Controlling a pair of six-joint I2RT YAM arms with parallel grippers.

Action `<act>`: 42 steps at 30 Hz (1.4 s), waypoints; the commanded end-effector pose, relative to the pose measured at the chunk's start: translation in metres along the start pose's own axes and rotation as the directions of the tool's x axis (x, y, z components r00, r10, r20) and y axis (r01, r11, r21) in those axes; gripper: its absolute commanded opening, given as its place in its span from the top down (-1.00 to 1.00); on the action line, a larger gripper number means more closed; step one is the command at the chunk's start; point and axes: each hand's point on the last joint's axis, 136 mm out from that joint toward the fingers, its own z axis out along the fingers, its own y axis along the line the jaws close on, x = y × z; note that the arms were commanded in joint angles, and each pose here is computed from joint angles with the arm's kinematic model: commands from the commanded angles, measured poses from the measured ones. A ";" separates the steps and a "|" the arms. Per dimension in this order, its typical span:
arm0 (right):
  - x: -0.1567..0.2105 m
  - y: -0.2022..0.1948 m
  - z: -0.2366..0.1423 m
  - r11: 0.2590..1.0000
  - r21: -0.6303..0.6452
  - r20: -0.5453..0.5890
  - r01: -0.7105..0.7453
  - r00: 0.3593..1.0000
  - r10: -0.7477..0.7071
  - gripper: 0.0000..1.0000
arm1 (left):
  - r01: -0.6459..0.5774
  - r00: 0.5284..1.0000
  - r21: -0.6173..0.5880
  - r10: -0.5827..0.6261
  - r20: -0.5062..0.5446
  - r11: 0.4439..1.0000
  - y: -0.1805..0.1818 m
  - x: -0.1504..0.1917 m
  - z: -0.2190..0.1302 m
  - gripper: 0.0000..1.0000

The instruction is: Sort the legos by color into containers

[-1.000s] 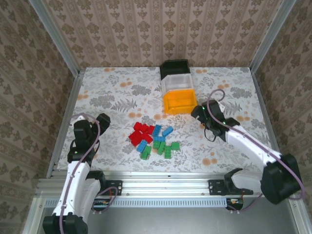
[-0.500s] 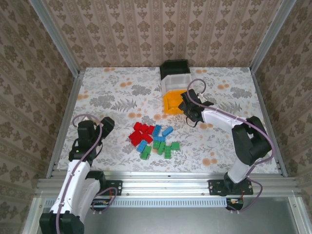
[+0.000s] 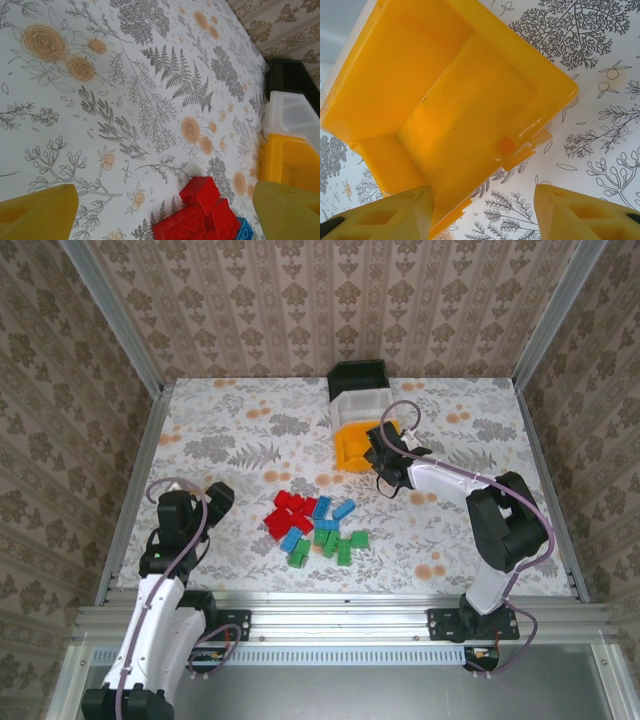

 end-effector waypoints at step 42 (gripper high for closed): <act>-0.029 -0.009 0.055 0.849 0.022 -0.146 0.529 0.841 -0.520 0.66 | -0.022 0.999 -0.008 0.022 0.026 1.000 -0.002 -0.005 -0.012 -0.85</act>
